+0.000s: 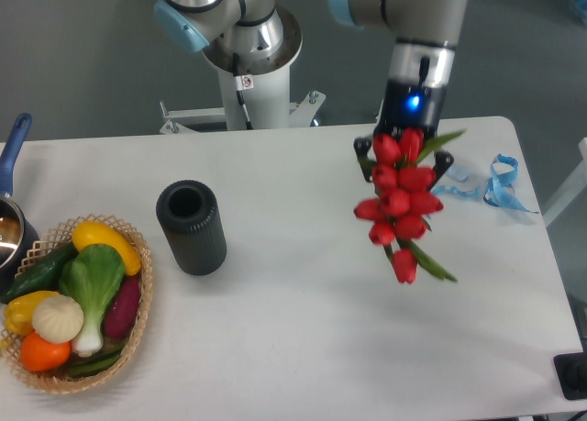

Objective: Pick up the flowers from the vase
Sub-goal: 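Carry the held tulips away from the vase over the table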

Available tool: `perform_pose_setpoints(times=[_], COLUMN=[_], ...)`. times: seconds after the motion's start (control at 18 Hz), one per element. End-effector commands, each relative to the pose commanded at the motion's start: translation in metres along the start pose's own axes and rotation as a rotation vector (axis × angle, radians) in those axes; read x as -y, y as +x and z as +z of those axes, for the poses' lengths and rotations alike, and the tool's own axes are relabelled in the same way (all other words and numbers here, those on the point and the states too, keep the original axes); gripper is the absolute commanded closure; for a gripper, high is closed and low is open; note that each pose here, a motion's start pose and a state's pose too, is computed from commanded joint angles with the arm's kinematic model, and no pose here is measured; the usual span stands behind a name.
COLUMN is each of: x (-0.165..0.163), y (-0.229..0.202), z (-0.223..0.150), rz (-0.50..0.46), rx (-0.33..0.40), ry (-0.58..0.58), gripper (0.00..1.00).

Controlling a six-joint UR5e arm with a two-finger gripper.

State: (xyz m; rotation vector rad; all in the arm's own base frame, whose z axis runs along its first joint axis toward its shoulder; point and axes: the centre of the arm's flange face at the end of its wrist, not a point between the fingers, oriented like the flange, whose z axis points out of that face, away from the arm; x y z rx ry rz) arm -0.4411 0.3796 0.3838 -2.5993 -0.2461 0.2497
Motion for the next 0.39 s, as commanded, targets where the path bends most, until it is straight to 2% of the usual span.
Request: perform_pose_setpoints(times=[0.17, 0.39], x=[0.007, 0.002], y=[0.016, 0.022], z=[0.015, 0.026], rz=[0.1, 0.112], rx=[0.012, 0.003], ry=[-0.12, -0.187], gripper=[1.0, 1.0])
